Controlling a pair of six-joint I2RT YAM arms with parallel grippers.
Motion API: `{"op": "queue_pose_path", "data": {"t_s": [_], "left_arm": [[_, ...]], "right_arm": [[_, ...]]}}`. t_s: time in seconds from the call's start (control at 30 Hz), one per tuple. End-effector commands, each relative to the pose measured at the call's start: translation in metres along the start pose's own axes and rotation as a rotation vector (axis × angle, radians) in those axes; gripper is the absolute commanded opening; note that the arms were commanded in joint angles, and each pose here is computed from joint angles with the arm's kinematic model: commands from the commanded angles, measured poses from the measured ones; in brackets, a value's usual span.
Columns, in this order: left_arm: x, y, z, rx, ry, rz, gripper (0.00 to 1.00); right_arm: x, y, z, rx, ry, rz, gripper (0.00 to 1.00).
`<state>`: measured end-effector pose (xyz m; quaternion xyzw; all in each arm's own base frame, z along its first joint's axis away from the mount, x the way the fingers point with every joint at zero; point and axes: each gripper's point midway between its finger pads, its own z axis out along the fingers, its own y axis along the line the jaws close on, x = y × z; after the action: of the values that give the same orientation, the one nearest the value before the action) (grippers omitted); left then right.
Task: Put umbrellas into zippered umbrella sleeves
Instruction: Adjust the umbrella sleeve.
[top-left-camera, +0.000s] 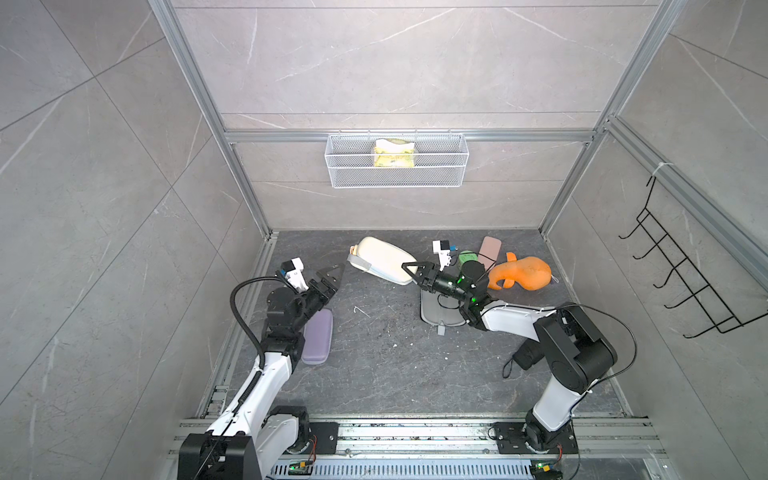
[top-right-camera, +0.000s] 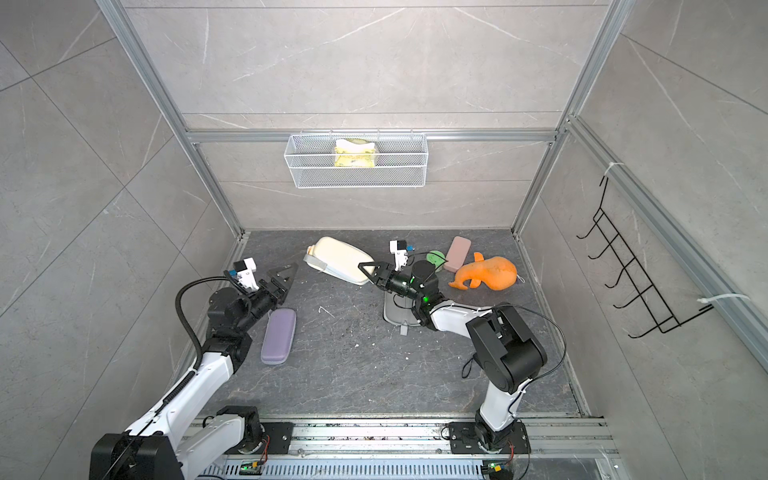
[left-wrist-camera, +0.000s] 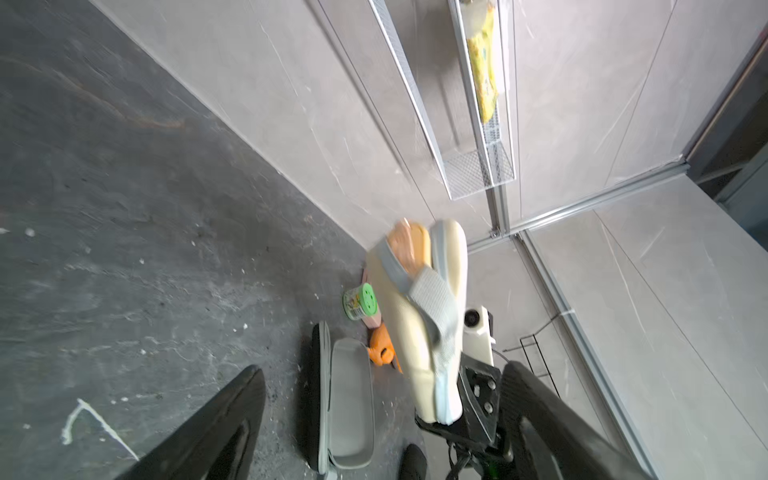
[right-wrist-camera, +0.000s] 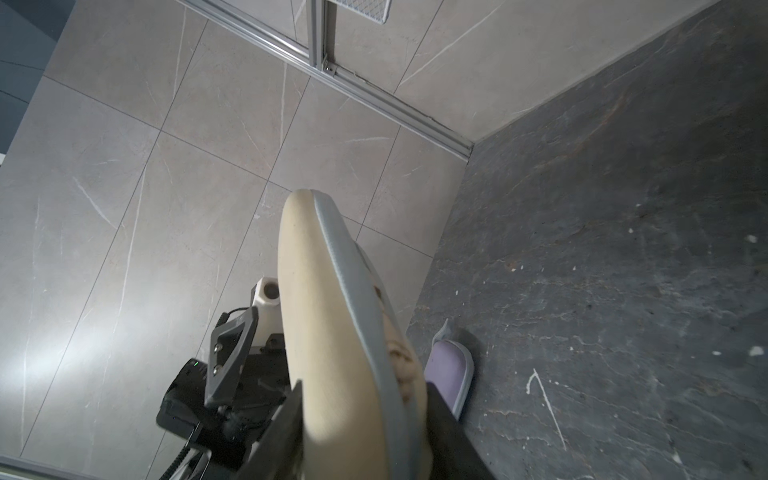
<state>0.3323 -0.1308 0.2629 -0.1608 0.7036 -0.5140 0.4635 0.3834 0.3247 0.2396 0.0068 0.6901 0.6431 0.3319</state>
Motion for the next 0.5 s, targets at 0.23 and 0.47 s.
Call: {"op": "queue_pose_path", "data": {"t_s": [0.23,0.47], "left_arm": [[0.006,-0.033,0.053,0.093,-0.049,0.09,0.96],[-0.007,-0.053,0.066,0.206,-0.109,0.12,0.68]], "right_arm": [[0.006,0.068,0.011,-0.084,-0.164,-0.082,0.3],[0.04,0.077,0.024,-0.056,-0.146,-0.09,0.36]]}}
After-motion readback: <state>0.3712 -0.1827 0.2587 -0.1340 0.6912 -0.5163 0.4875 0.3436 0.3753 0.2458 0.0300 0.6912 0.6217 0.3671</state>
